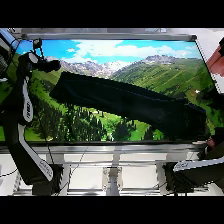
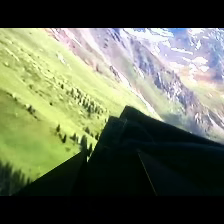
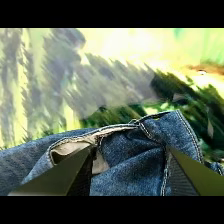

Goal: Fold the clothes and pants, and hang the long-sleeved shirts on hangers.

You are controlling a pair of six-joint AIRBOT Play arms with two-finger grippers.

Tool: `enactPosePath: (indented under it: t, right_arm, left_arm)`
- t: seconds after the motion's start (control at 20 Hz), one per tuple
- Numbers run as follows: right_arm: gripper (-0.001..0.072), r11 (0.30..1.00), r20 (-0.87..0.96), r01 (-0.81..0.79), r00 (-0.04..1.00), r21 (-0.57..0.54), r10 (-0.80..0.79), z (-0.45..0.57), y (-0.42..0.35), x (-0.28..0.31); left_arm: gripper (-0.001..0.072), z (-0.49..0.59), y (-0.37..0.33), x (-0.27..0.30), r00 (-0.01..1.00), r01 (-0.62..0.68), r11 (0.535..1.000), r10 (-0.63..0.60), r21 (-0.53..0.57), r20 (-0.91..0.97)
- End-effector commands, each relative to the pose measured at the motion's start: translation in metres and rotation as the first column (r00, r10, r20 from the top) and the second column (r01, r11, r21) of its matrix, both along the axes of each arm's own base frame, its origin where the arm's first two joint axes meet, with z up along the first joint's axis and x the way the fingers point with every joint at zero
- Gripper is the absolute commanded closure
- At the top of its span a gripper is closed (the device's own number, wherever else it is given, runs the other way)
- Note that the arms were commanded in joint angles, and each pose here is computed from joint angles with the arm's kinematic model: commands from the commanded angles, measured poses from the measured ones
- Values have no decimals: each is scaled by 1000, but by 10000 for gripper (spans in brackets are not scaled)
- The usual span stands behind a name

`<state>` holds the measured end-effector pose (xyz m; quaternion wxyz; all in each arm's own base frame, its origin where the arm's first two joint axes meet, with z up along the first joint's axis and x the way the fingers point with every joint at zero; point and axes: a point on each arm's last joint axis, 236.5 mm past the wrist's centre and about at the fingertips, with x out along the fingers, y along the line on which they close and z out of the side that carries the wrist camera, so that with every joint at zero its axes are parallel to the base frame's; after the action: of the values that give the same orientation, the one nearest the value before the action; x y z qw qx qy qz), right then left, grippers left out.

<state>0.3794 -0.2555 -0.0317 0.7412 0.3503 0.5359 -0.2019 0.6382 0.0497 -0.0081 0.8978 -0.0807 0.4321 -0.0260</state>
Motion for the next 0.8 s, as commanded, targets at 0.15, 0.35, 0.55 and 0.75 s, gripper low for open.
enactPosePath:
  t: [0.15,0.35,0.55,0.75]
  right_arm:
    - [199,995,-53,-87,995,54,90,20,20,-12]
    - [200,986,-109,-112,986,126,126,20,37,-28]
    - [201,971,-146,-150,973,188,179,22,52,-41]
    - [202,961,-105,-158,977,228,185,27,62,-34]
  left_arm:
    - [90,-40,30,-77,942,-10,997,-15,-72,-334]
    - [90,-48,32,-114,888,-49,973,-61,-226,-455]
    - [89,-62,30,-128,858,-79,950,-90,-303,-506]
    - [89,-76,23,-136,835,-82,945,-110,-318,-540]
